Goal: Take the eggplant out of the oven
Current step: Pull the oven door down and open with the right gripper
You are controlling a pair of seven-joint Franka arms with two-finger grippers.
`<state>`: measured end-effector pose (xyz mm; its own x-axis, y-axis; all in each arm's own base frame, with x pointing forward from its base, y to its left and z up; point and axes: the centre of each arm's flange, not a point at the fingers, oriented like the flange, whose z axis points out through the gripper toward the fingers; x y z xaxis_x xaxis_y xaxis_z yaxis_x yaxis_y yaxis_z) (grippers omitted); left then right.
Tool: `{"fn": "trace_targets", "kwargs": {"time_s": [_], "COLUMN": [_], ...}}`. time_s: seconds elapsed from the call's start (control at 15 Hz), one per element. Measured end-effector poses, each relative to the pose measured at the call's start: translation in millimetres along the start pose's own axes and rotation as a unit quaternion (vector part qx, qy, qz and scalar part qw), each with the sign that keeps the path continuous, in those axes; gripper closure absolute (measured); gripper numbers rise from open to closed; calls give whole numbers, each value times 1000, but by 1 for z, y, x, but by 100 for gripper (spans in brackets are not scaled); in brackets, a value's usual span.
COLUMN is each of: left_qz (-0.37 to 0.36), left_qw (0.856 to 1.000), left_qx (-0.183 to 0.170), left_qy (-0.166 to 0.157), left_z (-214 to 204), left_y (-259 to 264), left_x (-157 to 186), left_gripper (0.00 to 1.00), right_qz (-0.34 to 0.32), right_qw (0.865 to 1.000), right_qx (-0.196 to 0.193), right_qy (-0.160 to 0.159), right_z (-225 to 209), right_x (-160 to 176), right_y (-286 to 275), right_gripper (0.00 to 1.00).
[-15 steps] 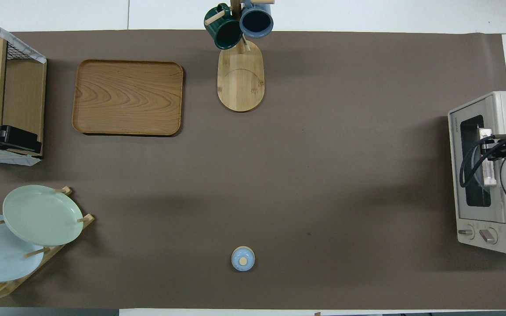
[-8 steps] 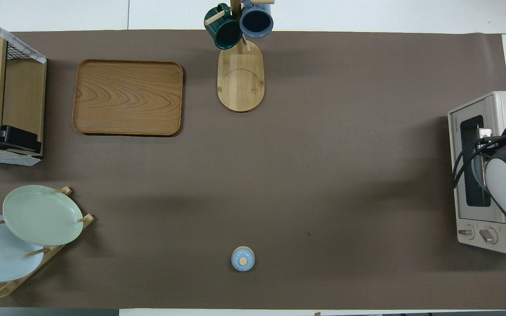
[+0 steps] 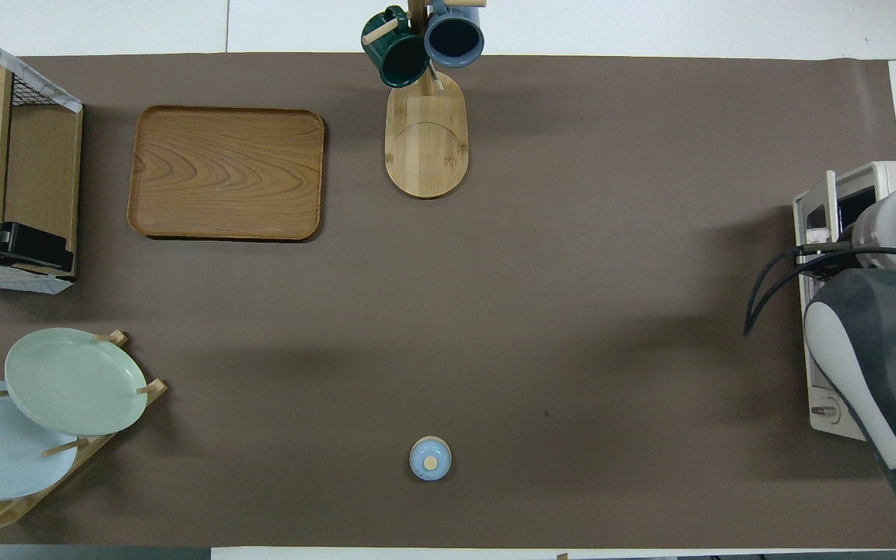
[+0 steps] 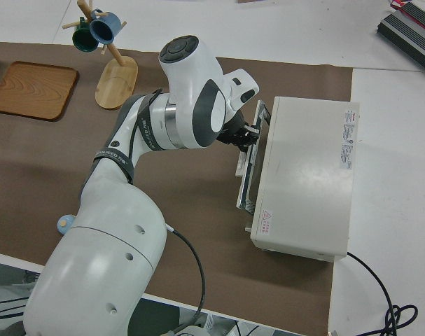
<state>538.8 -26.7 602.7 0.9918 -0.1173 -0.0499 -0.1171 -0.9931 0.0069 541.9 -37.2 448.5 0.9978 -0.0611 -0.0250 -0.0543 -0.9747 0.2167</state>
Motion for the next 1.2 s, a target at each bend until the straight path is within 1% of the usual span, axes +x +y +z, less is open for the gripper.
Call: {"fn": "trace_targets", "kwargs": {"time_s": [0.2, 0.53, 0.93, 1.07, 1.2], "left_qz": [0, 0, 0, 0, 0], "left_qw": [1000, 1000, 1000, 1000, 1000], "left_qx": [0, 0, 0, 0, 0], "left_qy": [0, 0, 0, 0, 0], "left_z": [0, 0, 0, 0, 0], "left_y": [0, 0, 0, 0, 0], "left_x": [0, 0, 0, 0, 0], "left_gripper": [0, 0, 0, 0, 0], "right_qz": [1, -7, -4, 9, 30], "right_qw": [999, 998, 998, 997, 995], "right_qx": [34, 54, 59, 65, 83], "right_qy": [11, 37, 27, 29, 35], "right_z": [18, 57, 115, 124, 121], "right_x": [-1, 5, 16, 19, 26], "right_y": [-25, -56, -86, -87, -84], "right_gripper": [99, 99, 99, 99, 99]}}
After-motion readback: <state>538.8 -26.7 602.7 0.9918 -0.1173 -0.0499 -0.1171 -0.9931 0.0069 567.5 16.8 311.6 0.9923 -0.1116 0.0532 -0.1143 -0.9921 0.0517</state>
